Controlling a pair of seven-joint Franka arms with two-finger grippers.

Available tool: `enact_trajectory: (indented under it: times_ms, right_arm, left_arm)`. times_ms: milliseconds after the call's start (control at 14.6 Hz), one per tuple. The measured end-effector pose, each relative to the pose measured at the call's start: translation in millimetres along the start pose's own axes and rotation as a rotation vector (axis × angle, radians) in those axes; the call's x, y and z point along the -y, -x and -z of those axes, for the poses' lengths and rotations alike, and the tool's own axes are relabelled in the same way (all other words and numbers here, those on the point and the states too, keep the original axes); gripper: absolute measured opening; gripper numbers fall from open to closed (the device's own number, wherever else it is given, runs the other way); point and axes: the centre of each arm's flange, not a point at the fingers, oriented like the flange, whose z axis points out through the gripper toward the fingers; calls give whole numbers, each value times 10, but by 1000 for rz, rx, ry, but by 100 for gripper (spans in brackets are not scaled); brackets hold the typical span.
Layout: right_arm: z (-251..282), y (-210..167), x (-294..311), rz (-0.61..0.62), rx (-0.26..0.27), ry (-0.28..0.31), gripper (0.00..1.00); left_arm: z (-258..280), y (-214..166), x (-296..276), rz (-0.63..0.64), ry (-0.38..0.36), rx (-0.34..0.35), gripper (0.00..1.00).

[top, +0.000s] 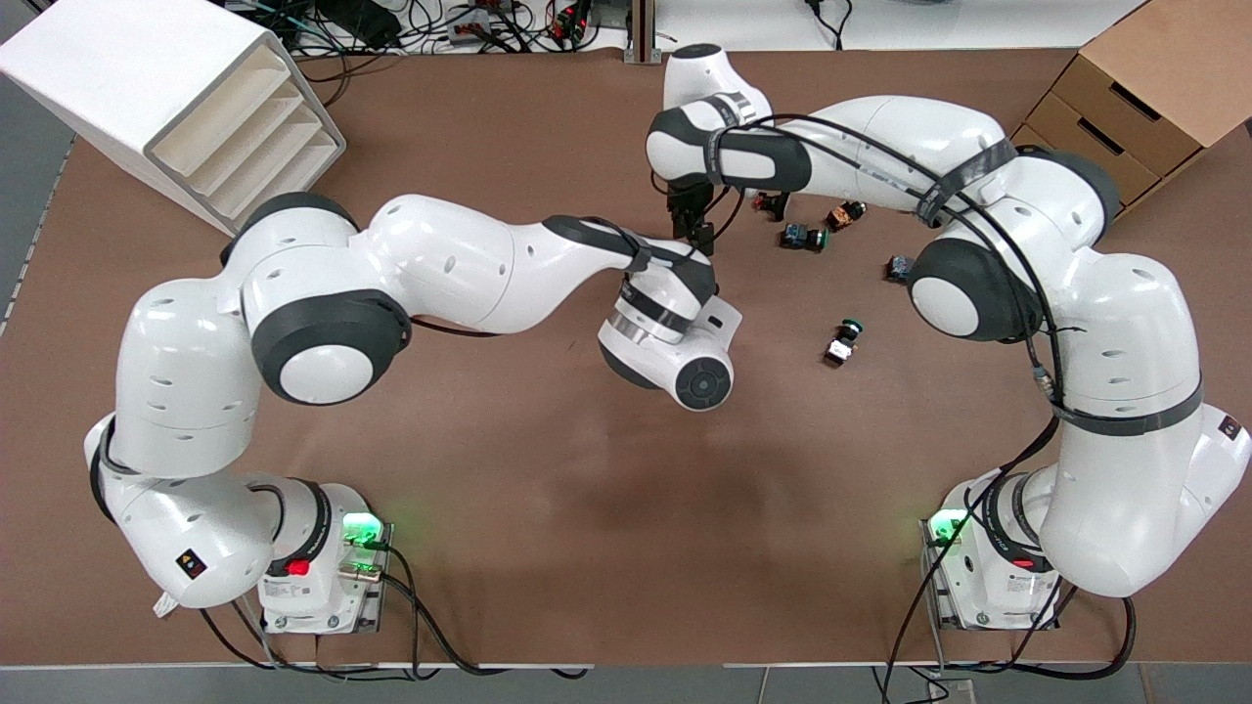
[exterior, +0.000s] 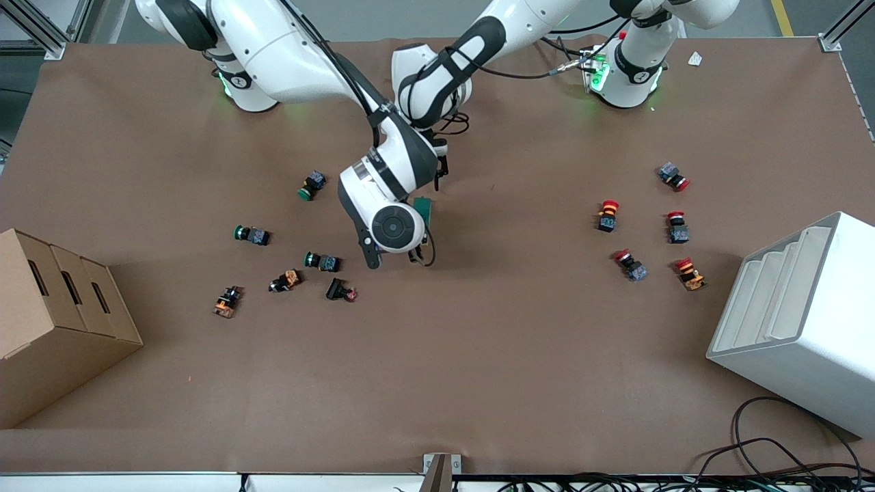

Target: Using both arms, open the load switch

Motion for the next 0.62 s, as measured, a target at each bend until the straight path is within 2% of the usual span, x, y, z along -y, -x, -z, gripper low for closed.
enact_trajectory:
  times_ms: [275,481,618]
  right_arm:
    - [-103,75,-44,-5,-17,35,100]
    - [-34,102,-135,4,-38,109,100]
    - [-6,115,-175,8,-46,133,100]
  left_arm:
    - [-100,103,55,-30,27,-127,100]
    - [-213,252,120,-65,33,-193,100]
    - [-275,381,166,-103,31,-233,100]
